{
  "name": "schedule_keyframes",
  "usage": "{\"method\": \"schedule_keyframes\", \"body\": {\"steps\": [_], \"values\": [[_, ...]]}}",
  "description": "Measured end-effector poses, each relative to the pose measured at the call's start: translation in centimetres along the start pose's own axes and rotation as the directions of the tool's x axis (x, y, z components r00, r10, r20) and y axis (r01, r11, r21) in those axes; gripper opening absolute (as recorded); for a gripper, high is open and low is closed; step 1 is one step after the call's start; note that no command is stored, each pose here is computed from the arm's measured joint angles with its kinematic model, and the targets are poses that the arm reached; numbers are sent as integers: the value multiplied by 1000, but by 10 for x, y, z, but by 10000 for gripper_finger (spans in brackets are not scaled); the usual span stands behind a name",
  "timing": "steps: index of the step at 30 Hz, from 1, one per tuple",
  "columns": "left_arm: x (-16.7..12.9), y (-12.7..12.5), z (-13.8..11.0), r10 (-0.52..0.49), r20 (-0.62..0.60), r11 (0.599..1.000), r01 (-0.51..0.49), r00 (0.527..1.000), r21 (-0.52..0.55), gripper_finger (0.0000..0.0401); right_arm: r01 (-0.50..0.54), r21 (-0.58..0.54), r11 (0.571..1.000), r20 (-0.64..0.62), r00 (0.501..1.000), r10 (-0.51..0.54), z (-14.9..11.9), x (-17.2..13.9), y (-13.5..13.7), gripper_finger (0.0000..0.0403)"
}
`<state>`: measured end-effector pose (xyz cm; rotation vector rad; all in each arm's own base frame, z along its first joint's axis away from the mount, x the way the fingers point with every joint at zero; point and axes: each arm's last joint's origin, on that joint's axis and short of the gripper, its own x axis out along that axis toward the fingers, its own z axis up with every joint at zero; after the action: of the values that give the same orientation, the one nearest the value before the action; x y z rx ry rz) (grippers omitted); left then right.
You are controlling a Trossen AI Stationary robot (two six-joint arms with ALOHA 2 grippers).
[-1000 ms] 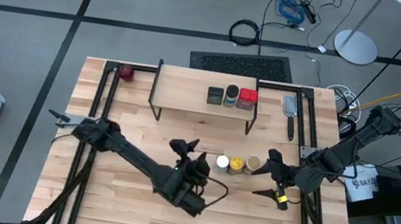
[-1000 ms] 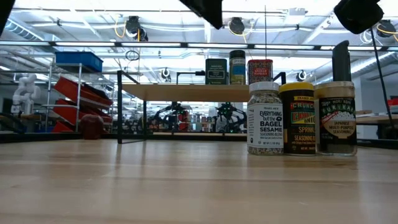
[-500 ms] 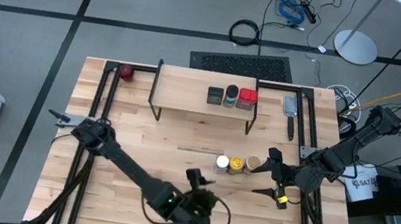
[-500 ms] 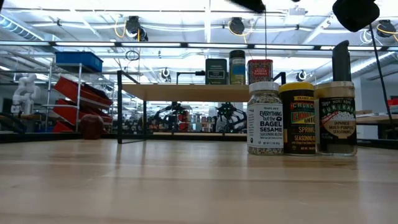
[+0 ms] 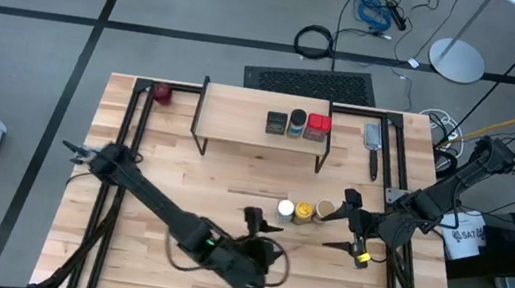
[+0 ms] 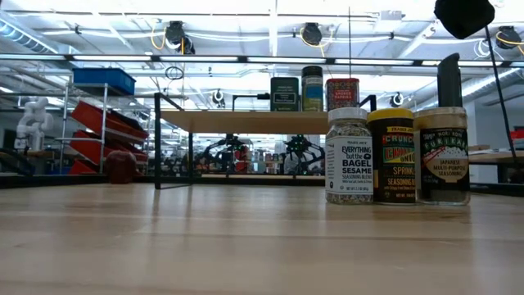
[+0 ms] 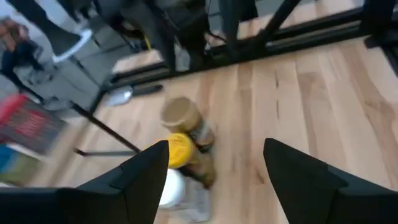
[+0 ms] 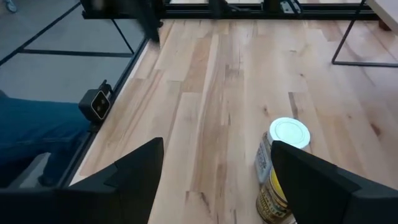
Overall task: Shelf spices
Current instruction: Put the white seasoning bottle on the shelf
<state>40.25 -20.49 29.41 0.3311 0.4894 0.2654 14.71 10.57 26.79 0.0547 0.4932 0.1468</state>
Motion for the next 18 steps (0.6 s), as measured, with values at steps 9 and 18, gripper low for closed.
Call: {"method": "schedule_keyframes", "body": {"steps": [9,18], "values": [[-90,98,-40,93,-25,994,-94,995,-49,272,0,15,1000,45,999,0,4,0,1,286],[-109,111,-118,-15,348,943,129,937,-306,272,122,45,992,111,986,-126,8,-1,-2,286]]}}
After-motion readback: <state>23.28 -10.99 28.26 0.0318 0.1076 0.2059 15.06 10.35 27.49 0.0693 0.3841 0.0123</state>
